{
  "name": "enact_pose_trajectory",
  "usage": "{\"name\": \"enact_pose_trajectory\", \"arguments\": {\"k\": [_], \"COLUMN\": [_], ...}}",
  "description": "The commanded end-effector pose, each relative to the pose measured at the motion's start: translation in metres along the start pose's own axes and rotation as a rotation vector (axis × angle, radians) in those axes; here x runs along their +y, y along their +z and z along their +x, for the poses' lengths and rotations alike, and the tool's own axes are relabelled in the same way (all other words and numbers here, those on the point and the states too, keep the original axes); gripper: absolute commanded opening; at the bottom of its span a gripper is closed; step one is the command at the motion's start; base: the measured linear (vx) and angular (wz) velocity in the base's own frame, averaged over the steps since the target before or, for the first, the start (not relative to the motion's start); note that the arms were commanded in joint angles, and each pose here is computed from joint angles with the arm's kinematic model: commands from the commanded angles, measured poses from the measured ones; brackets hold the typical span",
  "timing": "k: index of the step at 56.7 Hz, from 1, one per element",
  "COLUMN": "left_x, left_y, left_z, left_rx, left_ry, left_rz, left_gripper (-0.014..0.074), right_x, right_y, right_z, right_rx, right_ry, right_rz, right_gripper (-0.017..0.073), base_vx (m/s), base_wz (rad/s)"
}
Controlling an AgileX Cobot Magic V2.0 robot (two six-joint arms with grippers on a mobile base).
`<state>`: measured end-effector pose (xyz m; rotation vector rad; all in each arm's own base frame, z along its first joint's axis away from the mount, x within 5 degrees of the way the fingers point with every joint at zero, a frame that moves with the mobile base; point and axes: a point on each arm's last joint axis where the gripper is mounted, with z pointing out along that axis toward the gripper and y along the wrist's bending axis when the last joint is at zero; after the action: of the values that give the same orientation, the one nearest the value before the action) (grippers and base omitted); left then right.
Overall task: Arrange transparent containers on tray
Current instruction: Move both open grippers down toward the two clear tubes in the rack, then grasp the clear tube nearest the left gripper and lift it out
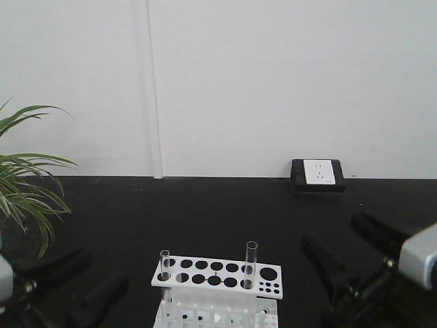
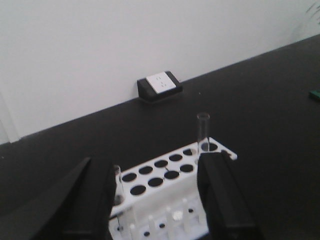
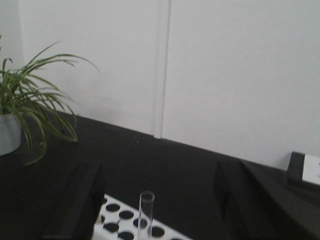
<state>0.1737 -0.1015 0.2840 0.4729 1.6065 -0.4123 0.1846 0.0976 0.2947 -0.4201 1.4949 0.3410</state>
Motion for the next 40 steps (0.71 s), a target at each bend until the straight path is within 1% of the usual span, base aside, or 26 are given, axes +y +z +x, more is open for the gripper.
{"name": "enact_pose_trajectory", "arguments": {"k": [1,3,8,12,14,17,22,25,29,34,40], "left_x": [-0.005,-0.006,-0.006,-0.003,0.001,0.006,0.017,0.020,0.021,0.019,0.021], "left_y": [-0.005,-0.003,0.007,0.022,0.031,0.046,0.072,0.085,0.106,0.128,0.146], "left_z": [0.002,0.009,0.023,0.029,0.031,0.034,0.040,0.043,0.044,0.047,0.048], "left_rx": [-0.167,-0.181,-0.164,-0.154,-0.157,-0.166,-0.178,-0.178,-0.160,-0.150,-0.153], "left_ry": [-0.023,-0.024,-0.027,-0.031,-0.037,-0.059,-0.112,-0.133,-0.131,-0.109,-0.110], "left_rz": [0.039,0.047,0.055,0.039,0.017,-0.030,-0.124,-0.147,-0.142,-0.115,-0.118], "left_gripper": [0.0480,0.0480,0.0480,0.0480,0.0480,0.0480,0.0480,0.0480,0.0480,0.0480,0.0480], "right_x": [0.002,0.002,0.002,0.002,0.002,0.002,0.001,0.001,0.001,0.001,0.001], "right_y": [-0.008,-0.011,-0.015,-0.016,-0.016,-0.016,-0.016,-0.016,-0.016,-0.016,-0.016], "right_z": [-0.002,0.004,0.010,0.009,0.007,0.005,0.005,0.005,0.005,0.005,0.005], "right_rx": [-0.129,-0.130,-0.147,-0.166,-0.182,-0.202,-0.207,-0.207,-0.207,-0.207,-0.207], "right_ry": [0.027,0.042,0.043,0.043,0.043,0.040,0.051,0.051,0.051,0.051,0.048], "right_rz": [-0.006,-0.008,-0.008,-0.006,-0.006,-0.003,0.008,0.008,0.008,0.008,0.008], "right_gripper": [0.0513,0.0513,0.0513,0.0513,0.0513,0.0513,0.0513,0.0513,0.0513,0.0513,0.0513], "base_vx": [0.00,0.00,0.00,0.00,0.00,0.00,0.00,0.00,0.00,0.00,0.00], "base_wz": [0.00,0.00,0.00,0.00,0.00,0.00,0.00,0.00,0.00,0.00,0.00]}}
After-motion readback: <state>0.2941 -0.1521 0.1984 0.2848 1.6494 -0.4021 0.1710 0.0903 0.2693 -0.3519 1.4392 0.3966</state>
